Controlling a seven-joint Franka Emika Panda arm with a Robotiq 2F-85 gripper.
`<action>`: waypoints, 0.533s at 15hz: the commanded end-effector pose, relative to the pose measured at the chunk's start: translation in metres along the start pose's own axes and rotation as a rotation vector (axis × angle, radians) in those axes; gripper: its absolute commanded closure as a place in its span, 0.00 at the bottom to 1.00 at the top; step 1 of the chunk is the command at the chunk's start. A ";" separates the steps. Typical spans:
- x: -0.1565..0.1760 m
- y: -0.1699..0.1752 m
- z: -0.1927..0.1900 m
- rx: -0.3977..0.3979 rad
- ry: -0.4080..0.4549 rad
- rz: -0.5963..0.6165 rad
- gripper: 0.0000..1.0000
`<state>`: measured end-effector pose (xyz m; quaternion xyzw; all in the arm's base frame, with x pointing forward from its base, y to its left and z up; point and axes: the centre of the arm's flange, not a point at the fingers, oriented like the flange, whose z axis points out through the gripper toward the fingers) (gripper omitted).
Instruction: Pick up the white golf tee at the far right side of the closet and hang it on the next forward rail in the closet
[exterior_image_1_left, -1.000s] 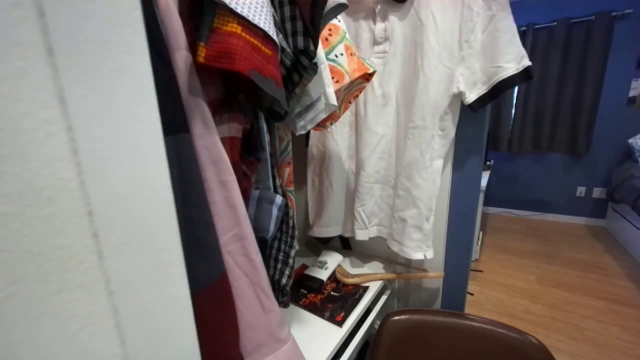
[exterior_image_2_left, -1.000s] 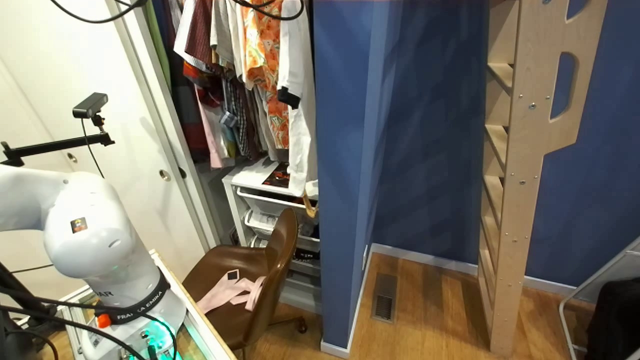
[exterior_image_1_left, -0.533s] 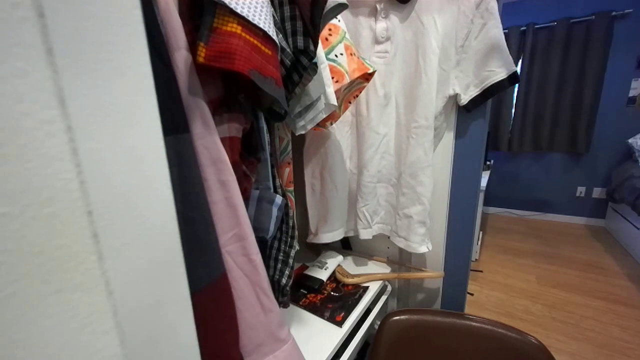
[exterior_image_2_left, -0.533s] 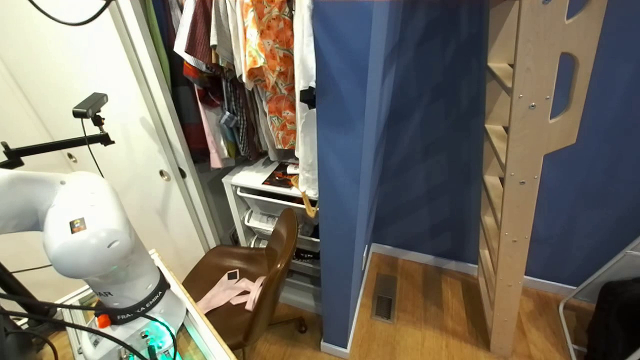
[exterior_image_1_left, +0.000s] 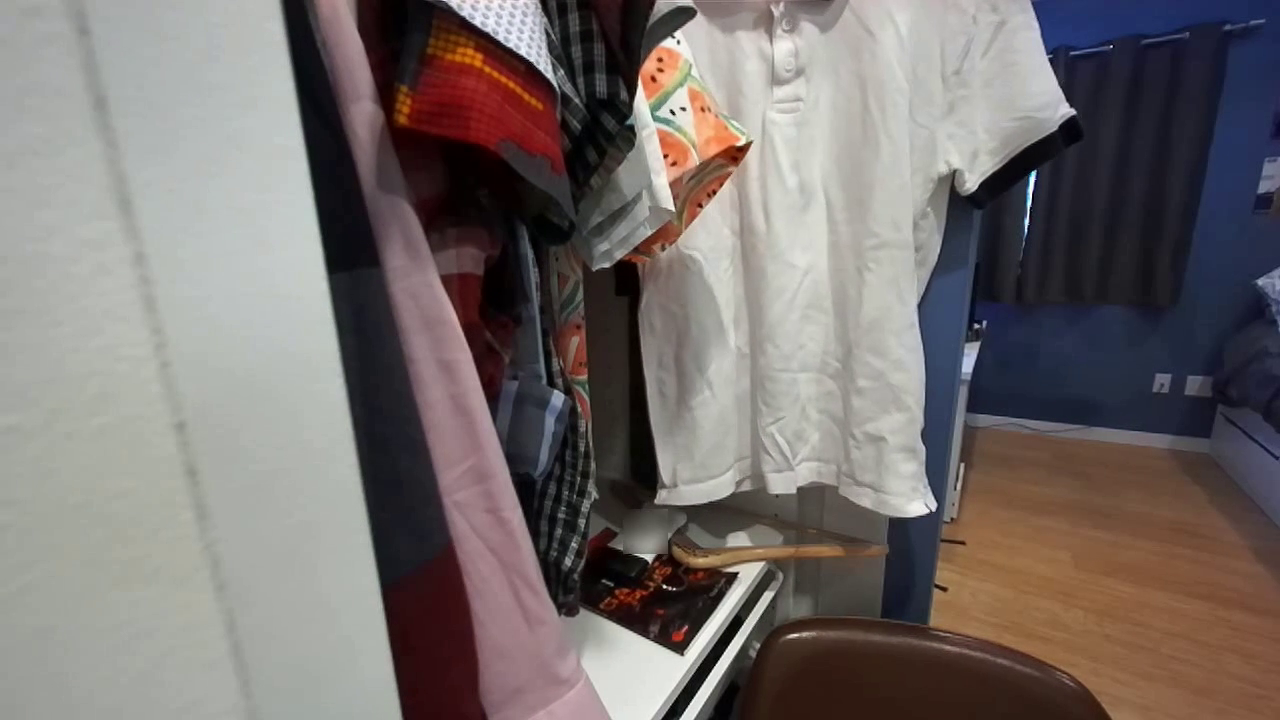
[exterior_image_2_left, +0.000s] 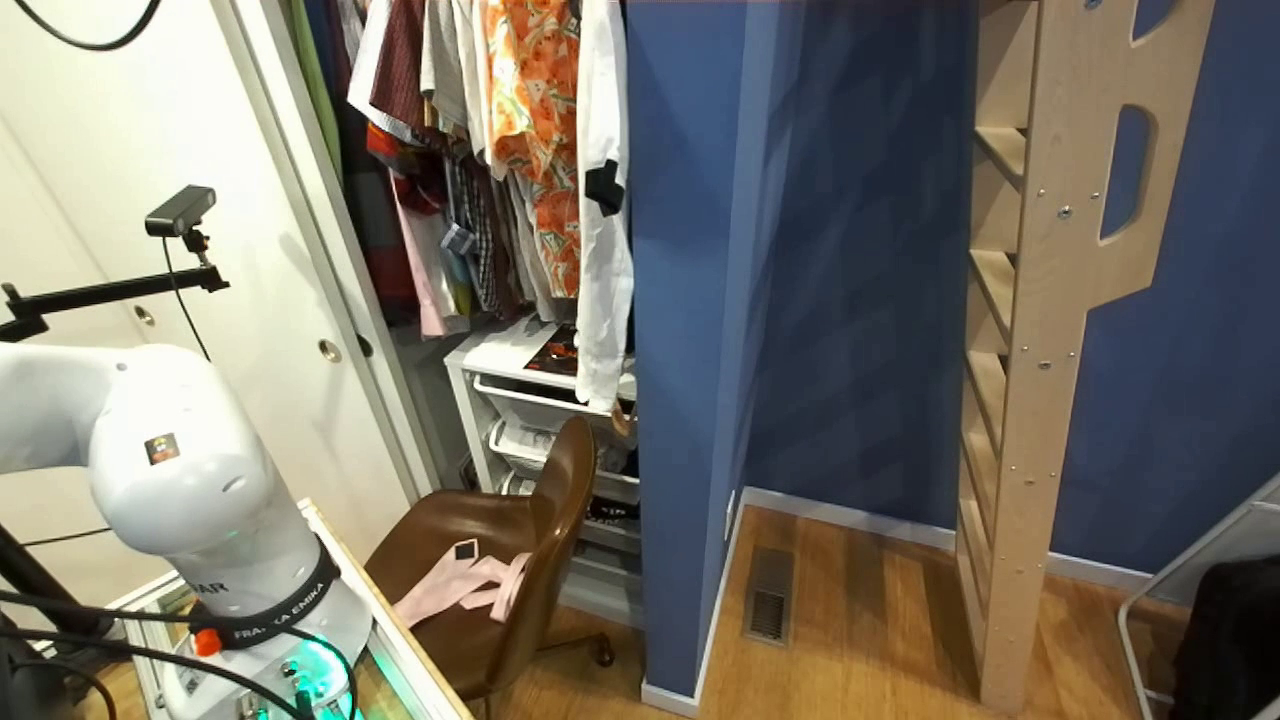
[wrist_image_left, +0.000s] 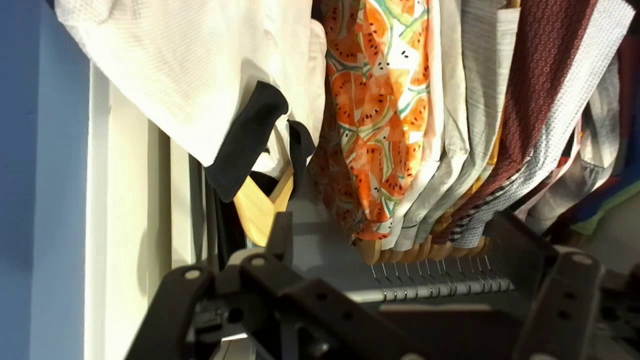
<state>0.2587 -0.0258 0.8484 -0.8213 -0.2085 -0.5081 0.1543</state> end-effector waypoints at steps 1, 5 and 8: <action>0.011 -0.011 -0.015 -0.013 -0.057 -0.001 0.00; 0.008 -0.010 -0.008 -0.015 -0.042 -0.015 0.00; 0.008 -0.010 -0.008 -0.014 -0.043 -0.015 0.00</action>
